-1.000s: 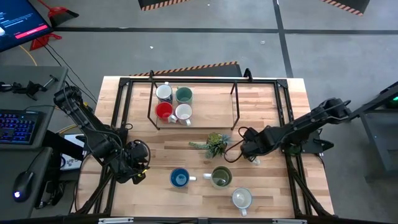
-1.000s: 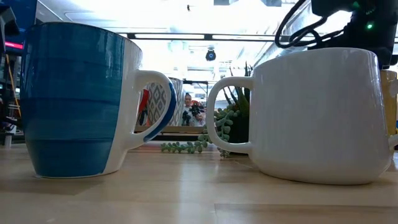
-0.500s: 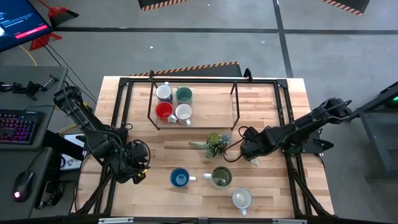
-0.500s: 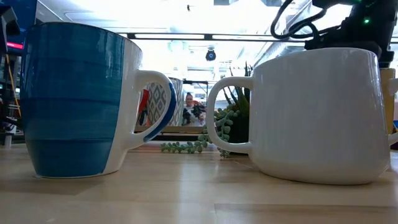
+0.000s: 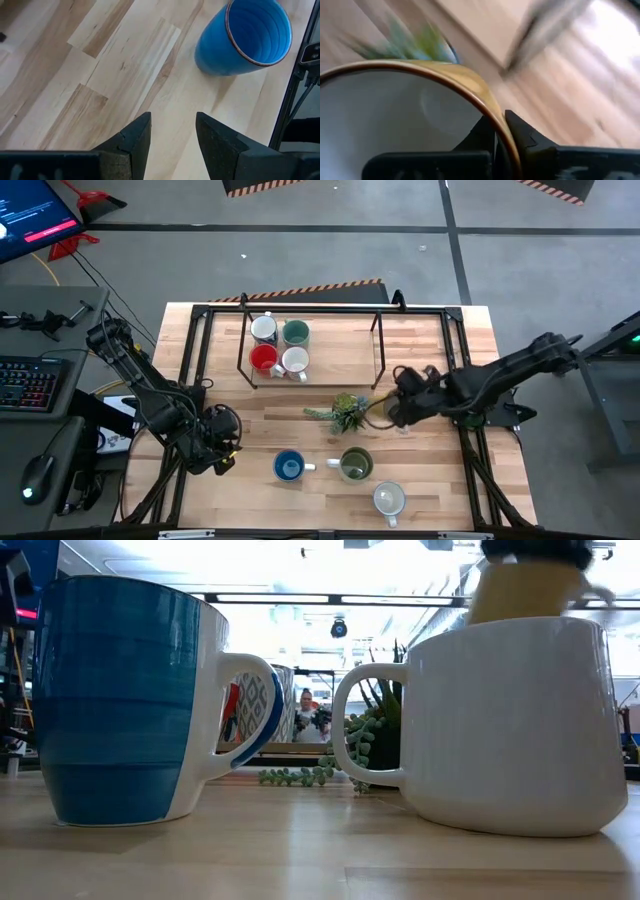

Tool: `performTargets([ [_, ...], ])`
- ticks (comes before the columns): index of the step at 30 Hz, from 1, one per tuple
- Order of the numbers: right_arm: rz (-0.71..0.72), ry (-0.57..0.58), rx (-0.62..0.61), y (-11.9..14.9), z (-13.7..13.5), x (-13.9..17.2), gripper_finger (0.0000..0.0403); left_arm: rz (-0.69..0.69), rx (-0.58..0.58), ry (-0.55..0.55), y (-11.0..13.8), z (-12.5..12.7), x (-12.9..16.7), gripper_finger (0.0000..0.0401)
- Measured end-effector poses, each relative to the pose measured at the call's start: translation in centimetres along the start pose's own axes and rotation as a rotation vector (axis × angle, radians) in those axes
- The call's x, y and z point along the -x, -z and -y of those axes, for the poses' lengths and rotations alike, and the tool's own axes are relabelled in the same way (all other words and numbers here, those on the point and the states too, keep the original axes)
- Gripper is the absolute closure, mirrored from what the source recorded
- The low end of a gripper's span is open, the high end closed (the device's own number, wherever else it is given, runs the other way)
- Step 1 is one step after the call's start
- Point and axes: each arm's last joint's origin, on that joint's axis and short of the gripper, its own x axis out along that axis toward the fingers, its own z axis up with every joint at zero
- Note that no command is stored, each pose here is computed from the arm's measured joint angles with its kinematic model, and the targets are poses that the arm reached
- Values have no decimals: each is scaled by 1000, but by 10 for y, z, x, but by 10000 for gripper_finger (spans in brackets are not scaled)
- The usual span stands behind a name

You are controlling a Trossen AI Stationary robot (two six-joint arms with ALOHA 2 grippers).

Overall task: Place coffee mugs
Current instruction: Put the yellow mug on the shelf

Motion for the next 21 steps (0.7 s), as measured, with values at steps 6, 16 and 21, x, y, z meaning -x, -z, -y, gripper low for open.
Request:
performTargets([
  [6,171,-43,14,-40,3,28,402,23,-25,-7,-1,0,0,254],
  [16,346,-193,-127,-112,14,22,403,27,-55,-11,-1,0,0,254],
  [21,276,-197,-181,-140,11,-1,403,27,-59,-12,-1,-1,0,254],
])
